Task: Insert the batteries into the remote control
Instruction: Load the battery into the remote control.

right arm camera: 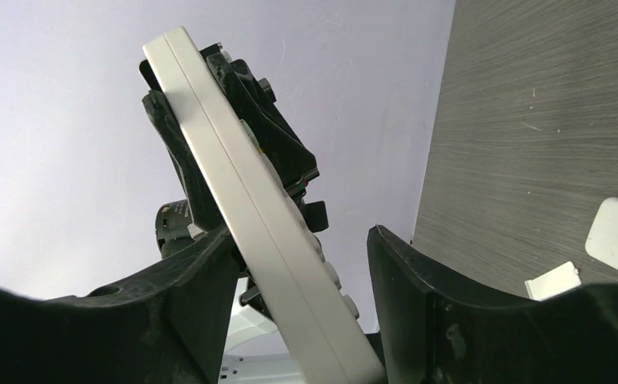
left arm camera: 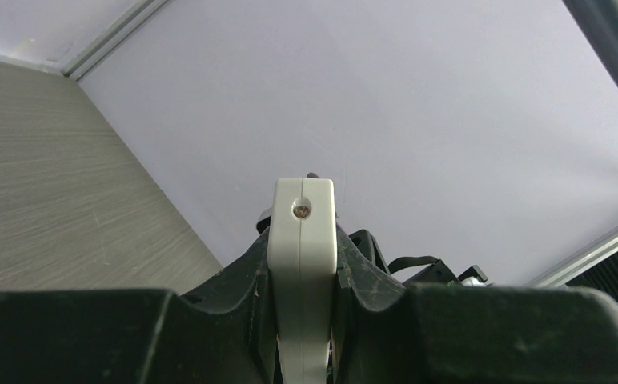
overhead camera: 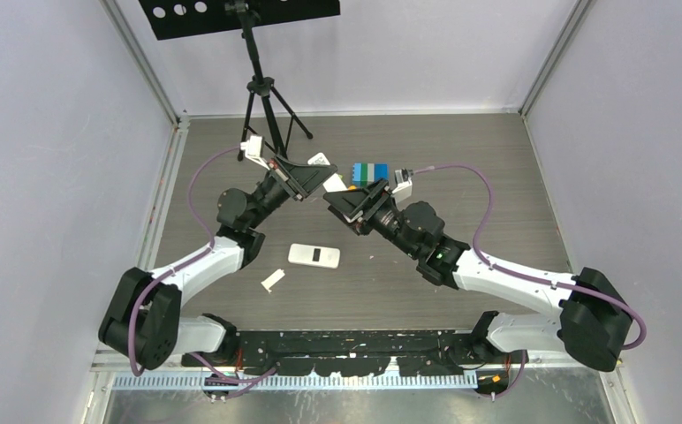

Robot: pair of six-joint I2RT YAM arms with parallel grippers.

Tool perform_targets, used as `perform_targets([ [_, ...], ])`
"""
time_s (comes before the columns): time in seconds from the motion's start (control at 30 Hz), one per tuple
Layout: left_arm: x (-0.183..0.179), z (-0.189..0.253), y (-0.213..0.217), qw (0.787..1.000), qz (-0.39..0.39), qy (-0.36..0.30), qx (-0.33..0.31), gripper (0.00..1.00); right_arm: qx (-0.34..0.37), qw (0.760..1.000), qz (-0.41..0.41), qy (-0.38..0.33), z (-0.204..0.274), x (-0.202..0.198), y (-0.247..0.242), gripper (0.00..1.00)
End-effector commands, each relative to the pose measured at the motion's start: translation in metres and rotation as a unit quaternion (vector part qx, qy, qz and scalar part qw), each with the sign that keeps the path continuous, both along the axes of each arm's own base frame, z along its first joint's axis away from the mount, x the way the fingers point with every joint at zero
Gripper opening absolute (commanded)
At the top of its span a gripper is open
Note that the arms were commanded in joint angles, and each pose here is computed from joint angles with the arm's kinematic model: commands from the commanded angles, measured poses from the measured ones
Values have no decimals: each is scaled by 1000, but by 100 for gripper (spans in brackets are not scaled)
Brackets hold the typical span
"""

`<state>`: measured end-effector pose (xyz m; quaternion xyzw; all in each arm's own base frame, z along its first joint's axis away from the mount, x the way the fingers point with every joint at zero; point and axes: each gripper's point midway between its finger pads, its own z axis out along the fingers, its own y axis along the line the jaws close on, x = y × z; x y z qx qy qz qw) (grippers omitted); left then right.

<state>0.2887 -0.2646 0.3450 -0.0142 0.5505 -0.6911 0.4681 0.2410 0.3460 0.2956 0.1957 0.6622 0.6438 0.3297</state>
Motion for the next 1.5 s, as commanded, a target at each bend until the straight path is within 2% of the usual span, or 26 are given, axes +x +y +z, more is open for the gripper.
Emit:
perform_targets([
  [0.0,-15,24,6,998,-4,-54,-28,0,61,998,0,-30,38,0,-3,57],
  [0.1,-15,28,8,998,1,-54,-35,0,67,997,0,-29,37,0,-5,46],
  [0.27,-15,35,14,998,1,-23,-64,0,78,997,6,-27,34,0,-7,17],
  [0.33,-16,38,16,997,-2,-11,-78,0,88,995,14,-36,38,-1,-7,15],
  [0.37,-18,40,17,997,-3,-11,-80,0,90,995,17,-38,40,-1,-7,19],
  [0.5,-20,41,18,998,5,-13,-67,0,97,994,19,-55,46,-1,-10,69],
  [0.53,-20,38,18,998,10,-11,-57,0,96,993,17,-63,48,0,-12,76],
  [0.57,-18,34,18,999,14,-5,-47,0,94,993,16,-68,50,-1,-12,78],
  [0.73,-18,28,20,999,26,-3,-33,0,92,991,29,-89,54,-8,-17,79],
  [0.97,-16,24,19,999,29,5,-29,0,70,990,44,-113,52,-14,-16,57],
  [1.1,-14,19,19,999,34,4,-15,0,21,989,52,-139,43,-15,-16,60],
  [1.2,-10,-1,18,998,51,2,40,0,-40,990,42,-129,28,-5,-23,65],
  [1.33,-7,-49,23,982,78,4,174,0,-175,982,-16,-75,-14,19,-62,67],
  [1.4,-10,-72,31,974,93,13,208,0,-270,959,-77,-30,-48,33,-104,68],
  [1.47,-18,-81,33,974,89,9,207,0,-350,929,-124,-3,-72,42,-141,69],
])
